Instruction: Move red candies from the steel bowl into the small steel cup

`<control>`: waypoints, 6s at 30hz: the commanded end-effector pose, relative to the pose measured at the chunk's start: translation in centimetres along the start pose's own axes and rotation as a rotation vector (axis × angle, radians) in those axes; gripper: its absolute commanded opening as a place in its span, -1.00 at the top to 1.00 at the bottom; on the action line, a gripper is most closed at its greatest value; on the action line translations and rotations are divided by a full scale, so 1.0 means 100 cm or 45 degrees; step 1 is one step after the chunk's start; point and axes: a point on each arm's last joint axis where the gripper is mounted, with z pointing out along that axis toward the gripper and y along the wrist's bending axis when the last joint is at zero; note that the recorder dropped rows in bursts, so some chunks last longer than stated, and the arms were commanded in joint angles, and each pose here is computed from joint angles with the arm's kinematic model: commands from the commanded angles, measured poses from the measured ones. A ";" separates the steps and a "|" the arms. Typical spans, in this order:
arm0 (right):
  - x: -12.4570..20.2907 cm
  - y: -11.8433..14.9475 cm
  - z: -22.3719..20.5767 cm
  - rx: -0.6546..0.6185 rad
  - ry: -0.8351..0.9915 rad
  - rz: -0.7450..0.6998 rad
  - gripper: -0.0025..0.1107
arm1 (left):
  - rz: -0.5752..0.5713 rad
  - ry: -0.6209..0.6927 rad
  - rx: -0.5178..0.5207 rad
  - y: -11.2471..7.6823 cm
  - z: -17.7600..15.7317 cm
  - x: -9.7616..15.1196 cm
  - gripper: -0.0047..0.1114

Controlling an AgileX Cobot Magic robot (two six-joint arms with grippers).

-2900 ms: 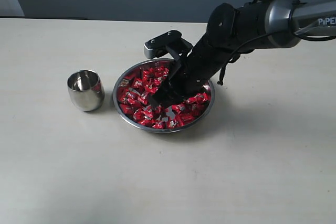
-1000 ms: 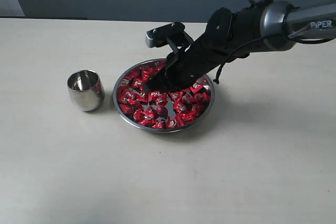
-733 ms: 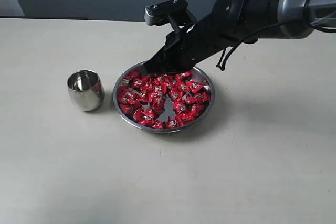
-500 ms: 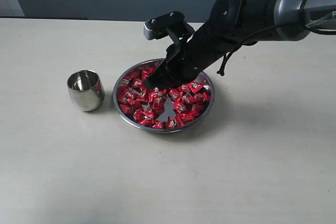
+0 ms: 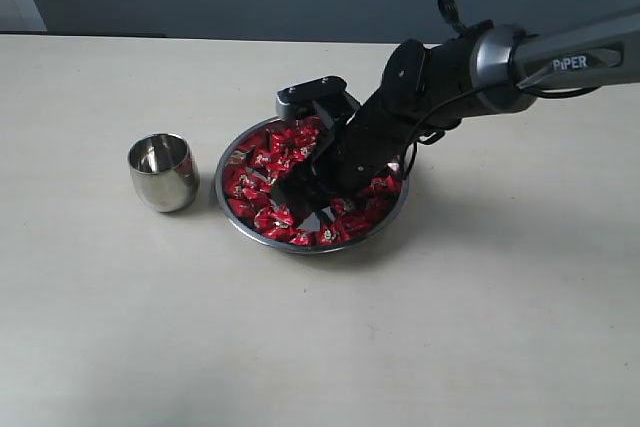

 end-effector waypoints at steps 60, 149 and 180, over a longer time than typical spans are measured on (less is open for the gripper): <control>-0.081 0.064 -0.072 -0.017 -0.573 -0.155 0.97 | -0.004 -0.015 0.001 0.000 0.000 0.000 0.91; -0.098 0.059 -0.043 -0.074 -0.432 -0.486 0.97 | -0.005 -0.015 0.001 0.000 0.000 0.000 0.91; -0.099 0.050 -0.033 -0.058 -0.461 -0.278 0.28 | -0.005 -0.015 0.001 0.000 0.000 0.000 0.91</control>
